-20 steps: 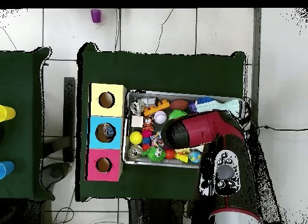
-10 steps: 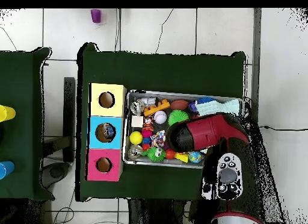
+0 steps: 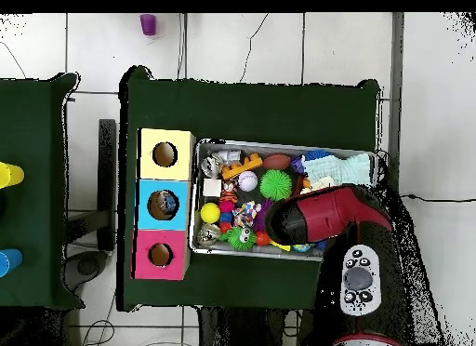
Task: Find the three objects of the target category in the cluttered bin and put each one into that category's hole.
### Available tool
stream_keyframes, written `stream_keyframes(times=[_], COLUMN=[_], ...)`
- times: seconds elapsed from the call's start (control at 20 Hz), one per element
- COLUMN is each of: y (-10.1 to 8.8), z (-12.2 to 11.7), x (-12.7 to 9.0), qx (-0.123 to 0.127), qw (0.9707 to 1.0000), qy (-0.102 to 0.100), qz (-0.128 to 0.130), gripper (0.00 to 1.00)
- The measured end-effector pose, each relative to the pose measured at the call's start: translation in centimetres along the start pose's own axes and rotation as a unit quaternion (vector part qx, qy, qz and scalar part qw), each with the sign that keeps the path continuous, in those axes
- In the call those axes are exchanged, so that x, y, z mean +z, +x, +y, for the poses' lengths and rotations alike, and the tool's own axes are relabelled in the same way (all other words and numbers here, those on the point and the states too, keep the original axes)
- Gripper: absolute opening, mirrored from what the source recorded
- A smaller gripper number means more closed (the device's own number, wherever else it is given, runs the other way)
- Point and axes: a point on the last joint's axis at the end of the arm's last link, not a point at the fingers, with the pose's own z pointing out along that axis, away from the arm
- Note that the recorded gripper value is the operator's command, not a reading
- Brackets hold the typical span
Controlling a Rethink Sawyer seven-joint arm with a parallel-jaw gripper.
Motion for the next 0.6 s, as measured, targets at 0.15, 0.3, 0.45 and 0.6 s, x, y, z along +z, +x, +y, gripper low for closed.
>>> stream_keyframes(times=[0.15,0.3,0.45,0.6], y=[0.6,1.8,2.8,4.1], z=[-0.1,-0.6,-0.9,-0.9], x=[0.7,2.4,3.8,5.6], qx=[0.002,0.009,0.015,0.017], qw=[1.0,0.9997,0.9993,0.9987], qy=[-0.002,-0.008,-0.014,-0.022], qz=[0.008,0.021,0.032,0.043], gripper=[1.0,1.0,1.0,1.0])
